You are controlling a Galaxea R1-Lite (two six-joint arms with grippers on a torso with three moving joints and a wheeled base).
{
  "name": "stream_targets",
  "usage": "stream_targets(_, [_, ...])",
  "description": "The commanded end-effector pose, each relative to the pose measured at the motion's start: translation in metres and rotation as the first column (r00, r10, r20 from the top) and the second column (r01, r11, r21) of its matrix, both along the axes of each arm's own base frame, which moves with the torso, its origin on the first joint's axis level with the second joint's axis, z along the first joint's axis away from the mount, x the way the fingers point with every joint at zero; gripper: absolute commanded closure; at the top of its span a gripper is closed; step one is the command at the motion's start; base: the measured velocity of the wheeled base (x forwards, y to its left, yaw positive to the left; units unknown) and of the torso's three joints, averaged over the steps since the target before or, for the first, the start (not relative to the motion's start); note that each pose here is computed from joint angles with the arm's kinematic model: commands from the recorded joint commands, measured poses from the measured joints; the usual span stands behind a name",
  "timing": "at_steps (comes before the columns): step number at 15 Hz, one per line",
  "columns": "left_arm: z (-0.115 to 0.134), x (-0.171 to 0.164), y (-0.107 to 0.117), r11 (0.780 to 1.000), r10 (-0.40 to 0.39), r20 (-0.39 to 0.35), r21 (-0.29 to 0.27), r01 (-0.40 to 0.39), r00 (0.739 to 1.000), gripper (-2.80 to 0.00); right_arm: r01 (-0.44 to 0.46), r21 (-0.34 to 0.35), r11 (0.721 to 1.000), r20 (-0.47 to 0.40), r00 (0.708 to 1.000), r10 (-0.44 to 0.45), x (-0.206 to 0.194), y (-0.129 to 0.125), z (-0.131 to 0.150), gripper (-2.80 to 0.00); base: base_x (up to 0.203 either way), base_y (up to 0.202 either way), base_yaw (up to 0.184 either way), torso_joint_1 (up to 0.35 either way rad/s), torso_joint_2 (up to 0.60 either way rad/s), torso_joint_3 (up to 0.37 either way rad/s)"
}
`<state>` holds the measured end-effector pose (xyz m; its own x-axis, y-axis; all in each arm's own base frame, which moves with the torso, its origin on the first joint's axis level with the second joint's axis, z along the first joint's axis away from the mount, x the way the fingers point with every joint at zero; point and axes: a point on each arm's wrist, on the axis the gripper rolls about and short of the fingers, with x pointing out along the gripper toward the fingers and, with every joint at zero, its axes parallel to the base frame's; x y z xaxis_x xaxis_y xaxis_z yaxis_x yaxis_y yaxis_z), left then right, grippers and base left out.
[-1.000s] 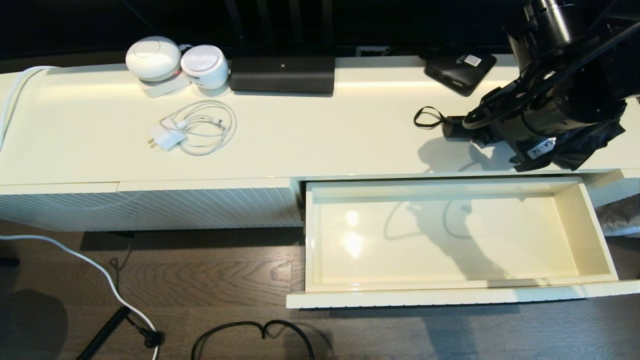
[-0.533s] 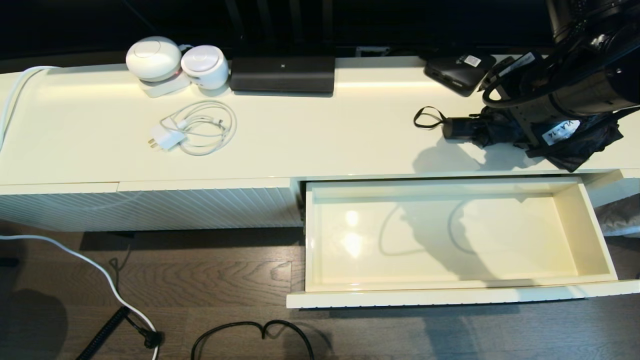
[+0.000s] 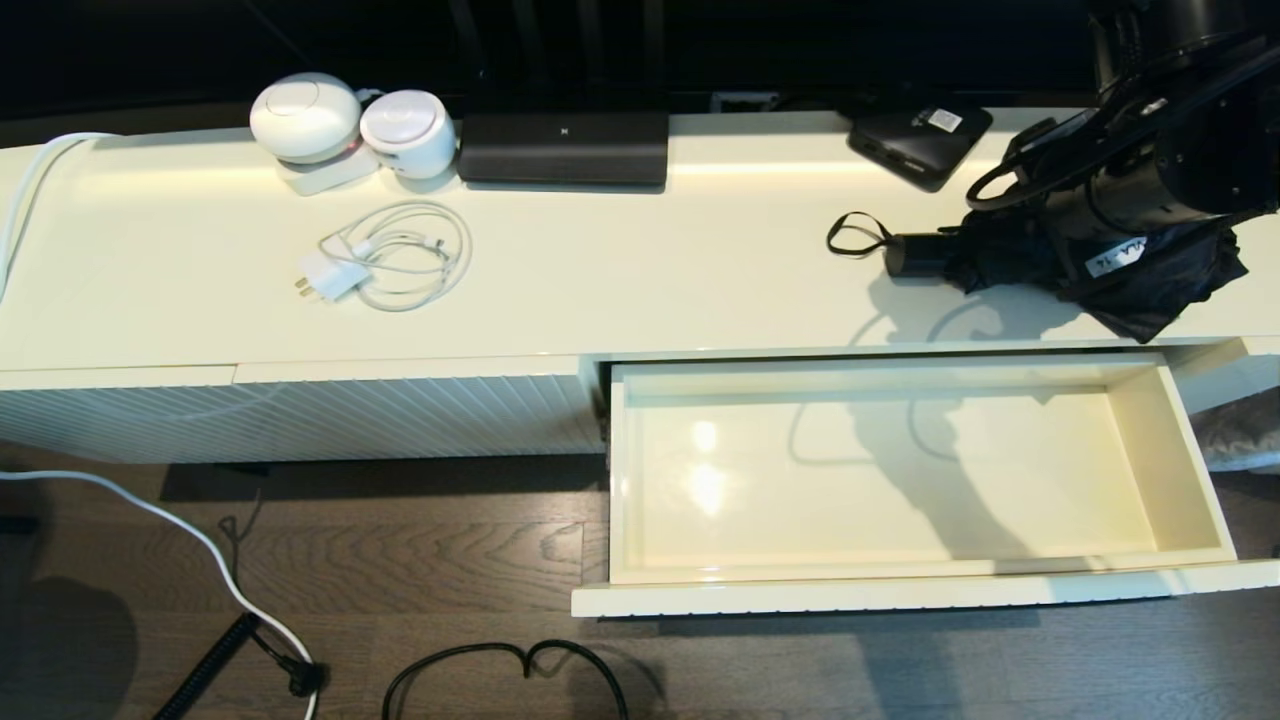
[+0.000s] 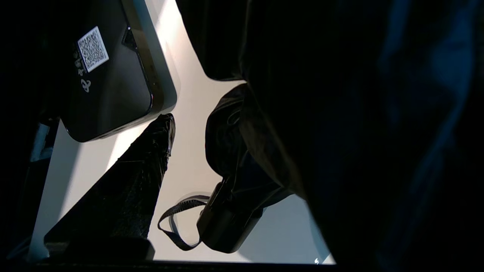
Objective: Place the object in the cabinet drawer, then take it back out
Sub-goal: Put the umbrella in the drawer
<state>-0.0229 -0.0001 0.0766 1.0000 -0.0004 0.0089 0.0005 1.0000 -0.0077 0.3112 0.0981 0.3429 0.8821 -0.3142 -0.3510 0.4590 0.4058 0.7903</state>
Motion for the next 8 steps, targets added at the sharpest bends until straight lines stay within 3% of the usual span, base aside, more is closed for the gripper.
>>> stream_targets(1, [0.0, 0.0, 0.0, 1.0, 0.0, 0.003, 0.0, 0.0, 1.0, 0.0, 0.014, -0.001, 1.0, -0.016, 1.0, -0.014, 0.008, -0.001, -0.007, -2.8, 0.0, 0.0, 0.0, 0.0, 0.0, 0.0])
stream_targets(8, [0.0, 0.0, 0.0, 1.0, 0.0, 0.002, -0.002, 0.0, 1.0, 0.0, -0.003, 0.008, 1.0, -0.023, 1.0, 0.003, 0.02, 0.004, -0.016, -2.8, 0.0, 0.0, 0.0, 0.0, 0.0, 0.0])
